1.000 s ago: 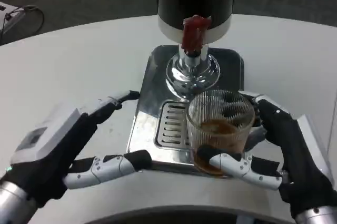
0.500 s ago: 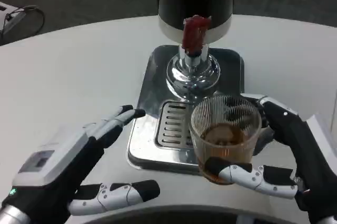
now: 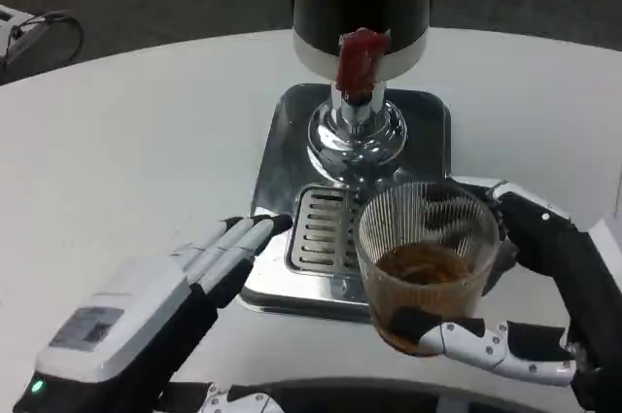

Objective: Grasp the cup under the faucet to collect the drink, then remove the cup.

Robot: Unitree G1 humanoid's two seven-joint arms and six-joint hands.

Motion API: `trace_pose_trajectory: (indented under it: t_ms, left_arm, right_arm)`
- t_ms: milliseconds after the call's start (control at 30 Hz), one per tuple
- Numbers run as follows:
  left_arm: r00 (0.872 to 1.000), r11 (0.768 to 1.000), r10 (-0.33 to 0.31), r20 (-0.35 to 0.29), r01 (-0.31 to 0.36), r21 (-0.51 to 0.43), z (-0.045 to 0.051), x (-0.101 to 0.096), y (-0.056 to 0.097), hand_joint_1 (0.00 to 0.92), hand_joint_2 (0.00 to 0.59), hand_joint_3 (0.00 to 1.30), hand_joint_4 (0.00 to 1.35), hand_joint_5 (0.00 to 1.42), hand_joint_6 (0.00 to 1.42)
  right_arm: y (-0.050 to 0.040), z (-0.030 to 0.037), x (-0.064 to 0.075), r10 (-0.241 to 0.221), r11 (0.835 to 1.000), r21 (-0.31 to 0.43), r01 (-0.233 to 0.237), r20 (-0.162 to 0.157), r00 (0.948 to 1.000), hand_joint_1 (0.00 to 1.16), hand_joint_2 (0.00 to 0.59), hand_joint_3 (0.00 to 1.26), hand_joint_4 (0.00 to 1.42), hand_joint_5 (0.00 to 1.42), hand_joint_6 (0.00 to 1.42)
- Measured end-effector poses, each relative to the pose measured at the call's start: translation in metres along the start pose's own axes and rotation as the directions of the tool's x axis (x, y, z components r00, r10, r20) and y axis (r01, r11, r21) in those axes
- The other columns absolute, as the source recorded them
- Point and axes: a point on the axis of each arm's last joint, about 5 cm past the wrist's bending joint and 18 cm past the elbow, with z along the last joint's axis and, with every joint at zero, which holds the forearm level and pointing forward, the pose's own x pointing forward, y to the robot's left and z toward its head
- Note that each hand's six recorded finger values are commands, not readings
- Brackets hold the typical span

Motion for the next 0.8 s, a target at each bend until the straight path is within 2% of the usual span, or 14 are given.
trace_pose_trajectory:
  t_ms: [267, 433, 667, 800]
  left_arm:
    - [1.0, 1.0, -0.011, 0.014, 0.011, 0.004, 0.0068, -0.005, -0.001, 0.0, 0.043, 0.04, 0.0, 0.0, 0.11]
    - [1.0, 1.0, -0.02, 0.012, 0.02, 0.0, 0.0082, -0.007, -0.003, 0.0, 0.042, 0.04, 0.0, 0.0, 0.11]
    - [1.0, 1.0, -0.021, 0.016, 0.021, 0.005, 0.0098, -0.007, -0.002, 0.0, 0.042, 0.04, 0.0, 0.0, 0.11]
    - [1.0, 1.0, -0.025, 0.012, 0.025, 0.004, 0.0099, -0.008, -0.003, 0.0, 0.042, 0.04, 0.0, 0.0, 0.11]
  right_arm:
    - [-0.0034, 0.0062, -0.006, 0.011, 1.0, 0.006, -0.011, 0.032, 0.9994, 0.92, 0.174, 0.76, 0.85, 0.98, 0.85]
    - [-0.008, 0.0043, -0.01, 0.029, 1.0, -0.009, -0.029, 0.017, 0.9994, 0.92, 0.173, 0.77, 0.85, 0.98, 0.85]
    - [-0.0124, 0.0074, -0.016, 0.037, 0.999, -0.008, -0.037, 0.038, 0.9986, 0.92, 0.173, 0.77, 0.85, 0.98, 0.85]
    - [-0.0126, 0.0077, -0.02, 0.05, 0.999, -0.006, -0.05, 0.027, 0.9984, 0.92, 0.173, 0.77, 0.85, 0.98, 0.85]
